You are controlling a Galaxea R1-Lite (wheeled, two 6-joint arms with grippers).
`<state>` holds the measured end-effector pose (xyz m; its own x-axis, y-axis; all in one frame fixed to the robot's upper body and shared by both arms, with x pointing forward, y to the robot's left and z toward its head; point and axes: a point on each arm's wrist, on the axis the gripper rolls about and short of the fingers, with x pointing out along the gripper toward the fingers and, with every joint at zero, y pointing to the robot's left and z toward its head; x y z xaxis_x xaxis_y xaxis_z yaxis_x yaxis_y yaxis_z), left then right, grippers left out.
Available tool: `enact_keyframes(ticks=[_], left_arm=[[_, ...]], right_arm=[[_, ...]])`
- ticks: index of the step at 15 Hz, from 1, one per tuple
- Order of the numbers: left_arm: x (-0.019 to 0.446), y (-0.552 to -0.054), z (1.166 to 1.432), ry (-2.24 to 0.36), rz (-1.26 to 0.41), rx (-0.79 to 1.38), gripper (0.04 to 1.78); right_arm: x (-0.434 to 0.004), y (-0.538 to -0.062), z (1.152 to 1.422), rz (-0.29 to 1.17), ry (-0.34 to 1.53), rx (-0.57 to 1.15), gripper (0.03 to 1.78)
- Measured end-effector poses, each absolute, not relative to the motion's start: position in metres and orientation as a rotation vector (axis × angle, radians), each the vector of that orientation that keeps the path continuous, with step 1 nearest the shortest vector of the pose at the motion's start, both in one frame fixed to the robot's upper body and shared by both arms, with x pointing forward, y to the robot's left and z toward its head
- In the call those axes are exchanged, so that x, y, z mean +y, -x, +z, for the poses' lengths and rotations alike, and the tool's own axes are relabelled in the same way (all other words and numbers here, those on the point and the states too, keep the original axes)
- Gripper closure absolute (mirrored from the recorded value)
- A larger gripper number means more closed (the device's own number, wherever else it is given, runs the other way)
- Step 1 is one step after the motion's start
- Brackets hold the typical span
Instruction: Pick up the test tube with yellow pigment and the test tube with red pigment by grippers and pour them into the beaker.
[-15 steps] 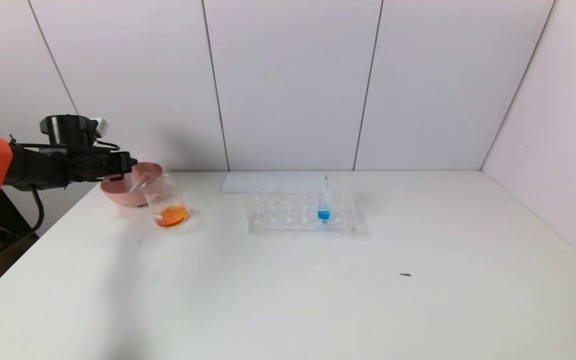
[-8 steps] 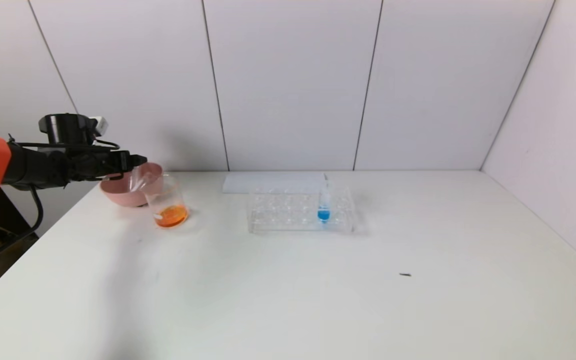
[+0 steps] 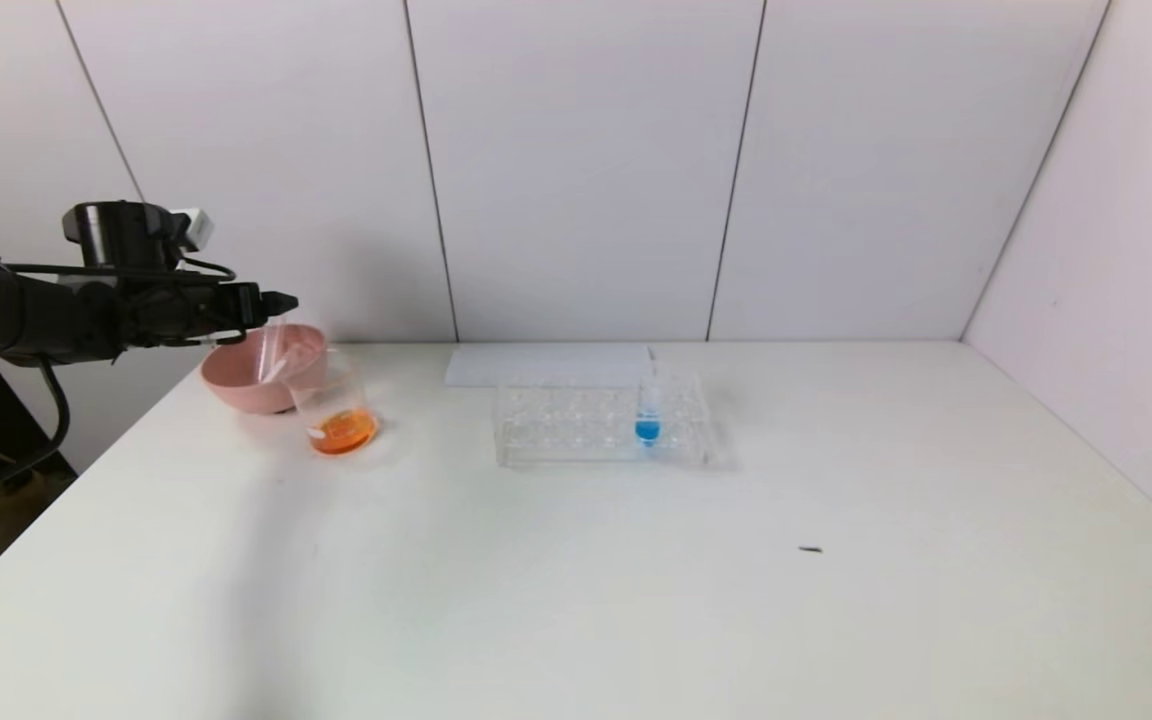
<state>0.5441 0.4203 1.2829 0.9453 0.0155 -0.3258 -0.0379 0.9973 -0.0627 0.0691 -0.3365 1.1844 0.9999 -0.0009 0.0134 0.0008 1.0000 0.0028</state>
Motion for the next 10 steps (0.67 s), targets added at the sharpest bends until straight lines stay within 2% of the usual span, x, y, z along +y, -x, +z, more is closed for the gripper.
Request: enact_keyframes(ticks=[10], left_arm=[[0.388, -0.470, 1.339, 0.045, -0.009, 0.283, 0.06]], right_arm=[[-0.337, -0.069, 1.184, 0.000, -0.003, -0.013, 0.11]])
